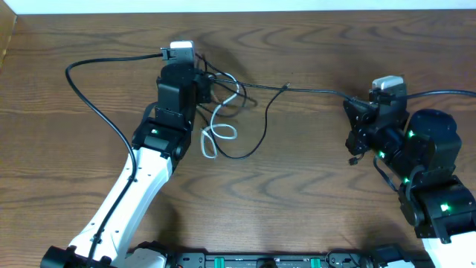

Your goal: Untangle cables

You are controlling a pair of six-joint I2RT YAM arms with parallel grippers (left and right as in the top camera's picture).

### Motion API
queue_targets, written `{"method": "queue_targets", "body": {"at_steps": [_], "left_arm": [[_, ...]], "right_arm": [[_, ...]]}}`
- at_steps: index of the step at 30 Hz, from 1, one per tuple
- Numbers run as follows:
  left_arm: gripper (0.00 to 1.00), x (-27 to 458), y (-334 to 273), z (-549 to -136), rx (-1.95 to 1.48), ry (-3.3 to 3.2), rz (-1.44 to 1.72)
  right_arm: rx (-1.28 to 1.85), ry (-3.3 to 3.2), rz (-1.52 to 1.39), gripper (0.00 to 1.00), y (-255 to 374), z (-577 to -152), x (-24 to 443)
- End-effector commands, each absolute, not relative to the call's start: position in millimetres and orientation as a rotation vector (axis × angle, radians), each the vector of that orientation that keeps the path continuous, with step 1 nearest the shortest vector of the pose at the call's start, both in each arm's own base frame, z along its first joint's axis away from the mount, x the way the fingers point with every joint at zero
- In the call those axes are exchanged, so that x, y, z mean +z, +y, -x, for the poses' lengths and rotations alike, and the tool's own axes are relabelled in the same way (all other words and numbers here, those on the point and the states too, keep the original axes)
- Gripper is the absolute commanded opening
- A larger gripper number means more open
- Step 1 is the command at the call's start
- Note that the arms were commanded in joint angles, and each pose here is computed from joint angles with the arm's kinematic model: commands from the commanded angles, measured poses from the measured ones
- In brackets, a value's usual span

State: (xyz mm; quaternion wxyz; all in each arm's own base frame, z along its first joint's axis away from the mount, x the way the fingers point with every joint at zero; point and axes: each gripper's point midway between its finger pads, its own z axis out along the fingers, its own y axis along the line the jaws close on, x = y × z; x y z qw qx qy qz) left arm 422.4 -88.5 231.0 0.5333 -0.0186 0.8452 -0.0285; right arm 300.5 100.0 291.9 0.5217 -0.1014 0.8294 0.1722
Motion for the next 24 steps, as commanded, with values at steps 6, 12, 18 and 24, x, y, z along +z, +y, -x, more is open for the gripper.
{"method": "queue_targets", "body": {"at_steps": [6, 12, 18, 24], "left_arm": [[0.07, 231.8, -132.0, -416.2, -0.347, 2.02, -0.125], [0.08, 240.9, -173.8, -398.9, -0.59, 1.98, -0.337], [0.08, 250.9, -208.5, -371.1, -0.813, 1.907, -0.569], [0.08, 255.1, -219.0, -359.6, -0.9, 1.881, -0.63]], "right_arm": [[0.457, 2.032, 0.272, 0.65, 107.8, -309.6, 279.6], [0.624, 2.043, 0.411, 0.91, 136.6, -307.3, 269.5], [0.79, 1.944, 0.684, 0.92, 174.2, -294.7, 270.5], [0.887, 1.857, 0.835, 0.91, 200.2, -283.7, 273.4]]}}
